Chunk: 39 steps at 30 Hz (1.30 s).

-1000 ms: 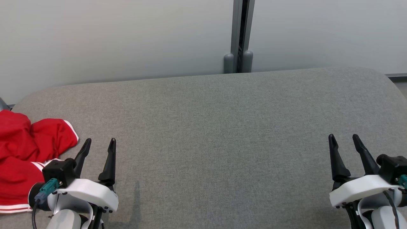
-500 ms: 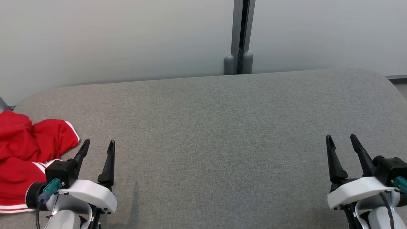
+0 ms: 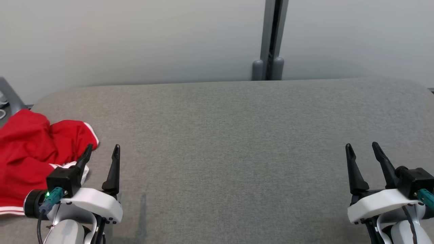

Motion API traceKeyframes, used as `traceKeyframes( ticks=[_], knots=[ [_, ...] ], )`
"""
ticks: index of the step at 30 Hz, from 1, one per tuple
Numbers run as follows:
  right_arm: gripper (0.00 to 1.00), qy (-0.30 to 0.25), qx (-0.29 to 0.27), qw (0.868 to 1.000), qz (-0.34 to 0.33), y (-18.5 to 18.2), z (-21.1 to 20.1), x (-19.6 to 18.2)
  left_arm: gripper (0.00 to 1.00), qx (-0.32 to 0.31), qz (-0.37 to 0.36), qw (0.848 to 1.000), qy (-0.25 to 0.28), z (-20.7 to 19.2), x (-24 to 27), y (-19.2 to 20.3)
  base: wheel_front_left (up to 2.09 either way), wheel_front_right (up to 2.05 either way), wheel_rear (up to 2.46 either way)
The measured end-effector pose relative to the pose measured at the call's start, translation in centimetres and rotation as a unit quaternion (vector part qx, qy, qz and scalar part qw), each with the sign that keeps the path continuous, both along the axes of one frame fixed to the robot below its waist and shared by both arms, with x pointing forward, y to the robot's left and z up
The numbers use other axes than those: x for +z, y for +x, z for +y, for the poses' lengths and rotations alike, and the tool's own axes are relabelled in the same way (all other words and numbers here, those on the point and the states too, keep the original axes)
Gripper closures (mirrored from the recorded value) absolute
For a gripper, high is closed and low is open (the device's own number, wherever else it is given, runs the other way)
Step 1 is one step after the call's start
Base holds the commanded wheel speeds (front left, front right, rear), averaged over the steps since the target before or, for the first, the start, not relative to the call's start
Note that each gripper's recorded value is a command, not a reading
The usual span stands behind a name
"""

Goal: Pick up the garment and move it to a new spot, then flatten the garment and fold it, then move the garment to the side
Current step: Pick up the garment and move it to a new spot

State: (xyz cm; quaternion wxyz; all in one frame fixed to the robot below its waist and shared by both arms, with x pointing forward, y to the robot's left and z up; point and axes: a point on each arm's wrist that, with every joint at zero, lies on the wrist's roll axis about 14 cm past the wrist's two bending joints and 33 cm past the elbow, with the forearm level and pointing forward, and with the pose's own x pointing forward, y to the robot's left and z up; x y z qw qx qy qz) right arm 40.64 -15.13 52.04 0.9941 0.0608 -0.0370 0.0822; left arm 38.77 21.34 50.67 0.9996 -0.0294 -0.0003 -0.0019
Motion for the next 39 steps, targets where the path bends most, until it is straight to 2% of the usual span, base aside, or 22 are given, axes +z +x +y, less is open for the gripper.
traceKeyframes(
  ticks=[5,13,26,31,39],
  knots=[
    [0.0,0.005,0.031,0.999,-0.009,0.8,2.4,0.5,0.0,0.032,-0.007,0.999,-0.005,2.1,0.4,-0.9,0.0,0.0,0.0],
    [0.0,0.014,0.111,0.993,-0.025,1.8,8.6,1.6,0.0,0.112,-0.02,0.993,-0.01,7.0,1.0,-3.8,0.0,0.0,0.0],
    [0.0,0.026,0.251,0.967,-0.04,2.0,19.3,2.8,0.0,0.26,-0.032,0.965,-0.022,15.2,1.0,-11.6,0.0,0.0,0.0],
    [0.0,0.026,0.275,0.961,-0.033,1.8,21.1,2.4,0.0,0.286,-0.027,0.958,-0.024,16.3,0.4,-13.5,0.0,0.0,0.0],
    [0.0,0.027,0.282,0.959,-0.03,1.9,21.7,2.2,0.0,0.292,-0.026,0.956,-0.027,16.3,0.2,-13.9,0.0,0.0,0.0]
  ],
)
